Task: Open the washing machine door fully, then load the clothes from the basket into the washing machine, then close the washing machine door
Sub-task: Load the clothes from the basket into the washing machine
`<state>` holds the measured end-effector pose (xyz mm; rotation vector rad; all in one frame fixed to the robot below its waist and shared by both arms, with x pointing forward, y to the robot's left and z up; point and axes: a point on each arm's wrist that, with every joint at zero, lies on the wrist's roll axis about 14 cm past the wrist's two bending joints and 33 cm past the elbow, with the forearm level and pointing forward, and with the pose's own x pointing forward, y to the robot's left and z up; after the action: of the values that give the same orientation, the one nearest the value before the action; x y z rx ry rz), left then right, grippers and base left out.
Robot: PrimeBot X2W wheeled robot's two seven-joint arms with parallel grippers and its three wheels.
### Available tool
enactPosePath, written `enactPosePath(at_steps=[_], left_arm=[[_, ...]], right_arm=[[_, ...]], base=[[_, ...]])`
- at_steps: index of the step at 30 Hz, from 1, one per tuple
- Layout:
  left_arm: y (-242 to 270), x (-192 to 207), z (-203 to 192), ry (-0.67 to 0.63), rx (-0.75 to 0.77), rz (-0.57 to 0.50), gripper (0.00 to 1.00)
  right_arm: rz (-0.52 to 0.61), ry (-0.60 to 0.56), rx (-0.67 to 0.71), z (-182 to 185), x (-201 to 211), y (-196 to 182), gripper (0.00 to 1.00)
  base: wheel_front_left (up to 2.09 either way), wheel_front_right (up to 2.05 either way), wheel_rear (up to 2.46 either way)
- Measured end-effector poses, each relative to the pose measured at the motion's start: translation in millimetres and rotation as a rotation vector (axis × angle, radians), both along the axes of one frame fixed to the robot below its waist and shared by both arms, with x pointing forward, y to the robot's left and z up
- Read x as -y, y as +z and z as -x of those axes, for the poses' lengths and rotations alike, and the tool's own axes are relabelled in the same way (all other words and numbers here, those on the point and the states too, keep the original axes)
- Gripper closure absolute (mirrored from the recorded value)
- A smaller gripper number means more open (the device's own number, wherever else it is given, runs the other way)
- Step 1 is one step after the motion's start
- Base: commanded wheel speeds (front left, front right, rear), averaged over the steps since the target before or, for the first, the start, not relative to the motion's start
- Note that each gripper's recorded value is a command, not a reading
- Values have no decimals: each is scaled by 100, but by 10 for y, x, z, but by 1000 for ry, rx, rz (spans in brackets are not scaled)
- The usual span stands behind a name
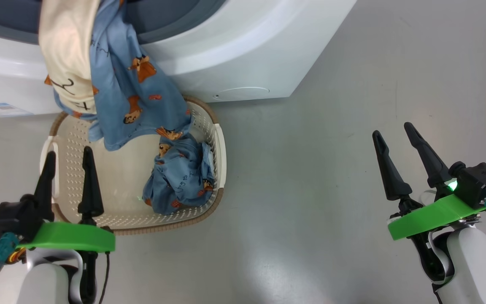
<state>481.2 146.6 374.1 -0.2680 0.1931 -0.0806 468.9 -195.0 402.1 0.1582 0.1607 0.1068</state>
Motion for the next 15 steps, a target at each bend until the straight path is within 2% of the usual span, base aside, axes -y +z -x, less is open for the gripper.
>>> enactPosePath(at_steps=[15], left_arm=[[-397,196,-73,-37,-120,42,0]], right_arm=[[-5,2,-23,-11,-21,-110,0]], base=[[0,0,0]])
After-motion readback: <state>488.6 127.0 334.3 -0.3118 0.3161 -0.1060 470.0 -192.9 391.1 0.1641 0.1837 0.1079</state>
